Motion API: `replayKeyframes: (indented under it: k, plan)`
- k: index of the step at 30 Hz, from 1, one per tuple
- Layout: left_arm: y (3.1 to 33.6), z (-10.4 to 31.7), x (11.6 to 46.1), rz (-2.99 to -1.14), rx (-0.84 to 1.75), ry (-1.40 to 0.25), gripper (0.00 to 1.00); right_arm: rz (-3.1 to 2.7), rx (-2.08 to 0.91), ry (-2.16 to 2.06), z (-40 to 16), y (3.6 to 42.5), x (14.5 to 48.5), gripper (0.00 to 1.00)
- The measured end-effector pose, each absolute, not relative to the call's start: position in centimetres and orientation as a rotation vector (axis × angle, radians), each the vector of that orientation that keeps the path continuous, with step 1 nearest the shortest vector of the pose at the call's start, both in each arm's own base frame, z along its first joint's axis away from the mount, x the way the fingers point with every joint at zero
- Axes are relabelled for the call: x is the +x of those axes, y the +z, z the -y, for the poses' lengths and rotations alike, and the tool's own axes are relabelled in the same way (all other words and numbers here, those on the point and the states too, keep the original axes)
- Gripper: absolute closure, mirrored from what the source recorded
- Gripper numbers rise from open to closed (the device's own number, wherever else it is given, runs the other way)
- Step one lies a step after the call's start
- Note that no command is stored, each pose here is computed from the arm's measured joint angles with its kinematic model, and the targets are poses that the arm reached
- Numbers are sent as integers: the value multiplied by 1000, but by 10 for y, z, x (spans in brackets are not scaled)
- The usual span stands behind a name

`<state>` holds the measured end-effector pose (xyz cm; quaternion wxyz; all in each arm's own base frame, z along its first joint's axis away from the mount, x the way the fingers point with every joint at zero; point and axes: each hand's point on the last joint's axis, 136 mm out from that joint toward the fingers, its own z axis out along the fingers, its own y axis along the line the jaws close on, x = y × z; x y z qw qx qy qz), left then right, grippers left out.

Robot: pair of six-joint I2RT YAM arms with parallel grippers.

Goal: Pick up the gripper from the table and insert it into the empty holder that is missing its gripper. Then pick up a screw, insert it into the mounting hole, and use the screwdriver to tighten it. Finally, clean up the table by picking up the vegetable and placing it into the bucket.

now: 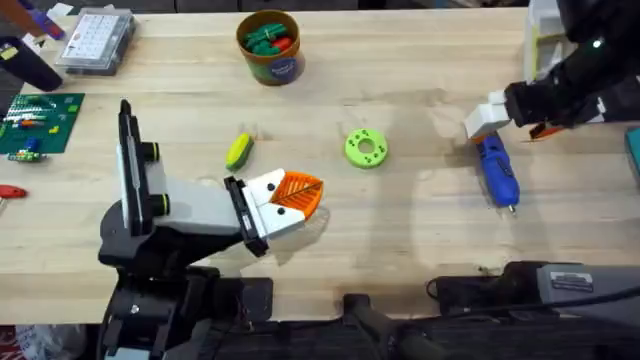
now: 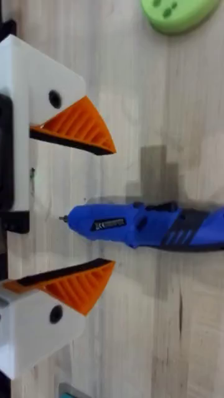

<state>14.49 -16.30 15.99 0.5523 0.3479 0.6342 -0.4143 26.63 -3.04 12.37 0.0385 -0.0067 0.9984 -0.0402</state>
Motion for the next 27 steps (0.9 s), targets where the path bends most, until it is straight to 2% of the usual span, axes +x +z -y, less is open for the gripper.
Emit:
replayKeyframes:
  k: [17,27]
  plan:
    - [160,163,145,-1500,823,-980,996,-3152,-77,-109,43,61,289,5]
    - [160,163,145,-1500,823,-979,996,-3222,-89,-30,51,34,287,13]
